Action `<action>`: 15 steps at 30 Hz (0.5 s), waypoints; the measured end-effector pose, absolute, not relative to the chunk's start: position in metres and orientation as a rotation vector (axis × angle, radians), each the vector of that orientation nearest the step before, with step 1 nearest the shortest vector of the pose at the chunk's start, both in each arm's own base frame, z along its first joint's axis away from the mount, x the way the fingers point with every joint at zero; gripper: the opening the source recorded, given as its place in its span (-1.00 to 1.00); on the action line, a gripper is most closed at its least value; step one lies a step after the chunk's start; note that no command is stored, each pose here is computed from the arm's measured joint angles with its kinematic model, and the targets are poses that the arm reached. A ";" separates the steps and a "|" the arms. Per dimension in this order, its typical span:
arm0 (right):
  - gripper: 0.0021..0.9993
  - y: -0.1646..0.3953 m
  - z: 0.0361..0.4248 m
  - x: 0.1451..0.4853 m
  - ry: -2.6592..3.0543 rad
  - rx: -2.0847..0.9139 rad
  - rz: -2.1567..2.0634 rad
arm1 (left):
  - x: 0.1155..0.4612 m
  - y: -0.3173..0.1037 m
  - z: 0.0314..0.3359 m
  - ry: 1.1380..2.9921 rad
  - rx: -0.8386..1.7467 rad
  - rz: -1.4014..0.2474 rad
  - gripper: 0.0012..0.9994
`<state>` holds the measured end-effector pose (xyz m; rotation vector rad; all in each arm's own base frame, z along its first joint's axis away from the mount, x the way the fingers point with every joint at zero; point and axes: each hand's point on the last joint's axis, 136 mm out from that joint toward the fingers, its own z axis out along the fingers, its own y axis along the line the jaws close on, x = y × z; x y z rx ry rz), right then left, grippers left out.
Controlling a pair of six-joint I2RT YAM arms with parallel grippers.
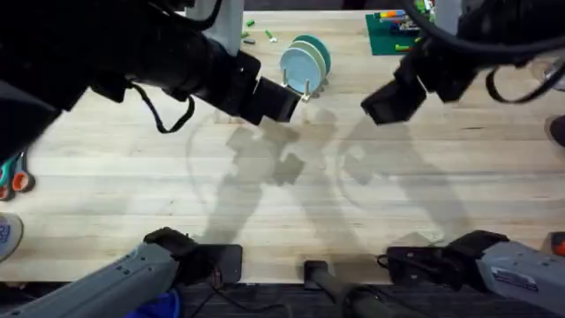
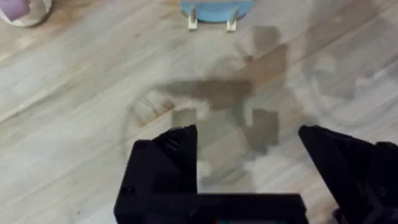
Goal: Pick up the plates from the table one by one and place each into a slot on the dish rack.
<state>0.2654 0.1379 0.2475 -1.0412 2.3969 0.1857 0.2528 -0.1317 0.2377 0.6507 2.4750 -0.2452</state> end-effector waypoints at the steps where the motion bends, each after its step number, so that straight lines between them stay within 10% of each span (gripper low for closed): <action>1: 0.99 0.136 0.245 0.261 2.420 -1.030 0.192 | 0.251 -0.131 0.236 2.485 0.653 -0.243 0.99; 15: 0.99 0.133 0.236 0.254 2.503 -0.943 0.220 | 0.243 -0.127 0.231 2.528 0.662 -0.236 0.99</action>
